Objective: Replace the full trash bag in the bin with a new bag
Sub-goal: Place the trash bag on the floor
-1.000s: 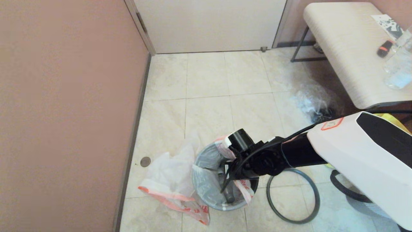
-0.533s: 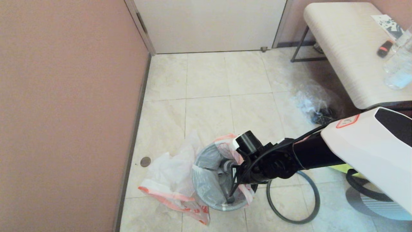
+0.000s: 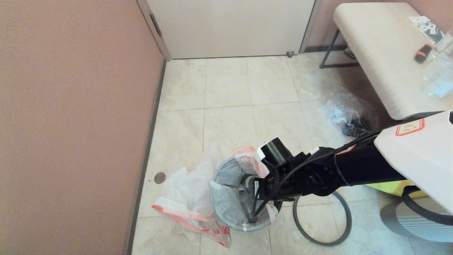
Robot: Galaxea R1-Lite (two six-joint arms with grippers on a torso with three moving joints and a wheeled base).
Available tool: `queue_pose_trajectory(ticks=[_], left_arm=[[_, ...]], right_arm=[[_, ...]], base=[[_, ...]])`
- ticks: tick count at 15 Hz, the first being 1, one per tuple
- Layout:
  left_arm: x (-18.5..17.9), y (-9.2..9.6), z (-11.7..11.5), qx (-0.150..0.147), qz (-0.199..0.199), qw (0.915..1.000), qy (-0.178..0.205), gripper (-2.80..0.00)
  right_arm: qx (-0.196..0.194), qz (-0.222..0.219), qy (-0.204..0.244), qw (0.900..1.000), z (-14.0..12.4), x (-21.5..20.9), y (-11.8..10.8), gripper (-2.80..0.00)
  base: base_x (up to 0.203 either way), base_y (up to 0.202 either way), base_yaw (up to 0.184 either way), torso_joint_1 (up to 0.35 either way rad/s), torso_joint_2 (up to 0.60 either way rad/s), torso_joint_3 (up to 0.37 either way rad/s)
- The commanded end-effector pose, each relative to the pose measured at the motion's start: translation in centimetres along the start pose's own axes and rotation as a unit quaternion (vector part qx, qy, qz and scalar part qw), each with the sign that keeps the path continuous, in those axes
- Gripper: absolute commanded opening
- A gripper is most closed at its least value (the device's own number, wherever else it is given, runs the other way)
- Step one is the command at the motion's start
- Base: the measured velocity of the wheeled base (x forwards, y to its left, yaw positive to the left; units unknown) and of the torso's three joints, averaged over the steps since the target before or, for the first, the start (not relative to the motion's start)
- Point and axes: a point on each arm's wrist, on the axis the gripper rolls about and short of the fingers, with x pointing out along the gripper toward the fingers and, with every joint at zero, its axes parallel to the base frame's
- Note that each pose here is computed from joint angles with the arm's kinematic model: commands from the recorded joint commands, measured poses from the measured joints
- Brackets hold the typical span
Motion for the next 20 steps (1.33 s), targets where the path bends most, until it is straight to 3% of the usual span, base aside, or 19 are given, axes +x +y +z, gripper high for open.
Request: queue_pose_trajectory(ticks=[1,8,12,20], left_arm=[[0.0,0.0,0.0,0.0,0.0,1.0,0.0,-2.8],[0.0,0.0,0.0,0.0,0.0,1.0,0.001,-2.8],[0.0,0.0,0.0,0.0,0.0,1.0,0.0,-2.8],[0.0,0.0,0.0,0.0,0.0,1.0,0.001,-2.8]], right_arm=[[-0.003,0.003,0.003,1.0,-0.3,0.1,0.4,-2.8],[0.0,0.054,-0.02,0.998,0.4,0.2,1.1,-2.8],[-0.011,0.051,-0.019,0.998,0.3,3.7,0.0,-2.8],[-0.036,0.055,-0.024,0.998,0.3,6.5,0.7,-2.8]], base=[[0.0,0.0,0.0,0.0,0.0,0.0],[0.0,0.0,0.0,0.0,0.0,0.0],[0.0,0.0,0.0,0.0,0.0,0.0],[0.0,0.0,0.0,0.0,0.0,0.0]])
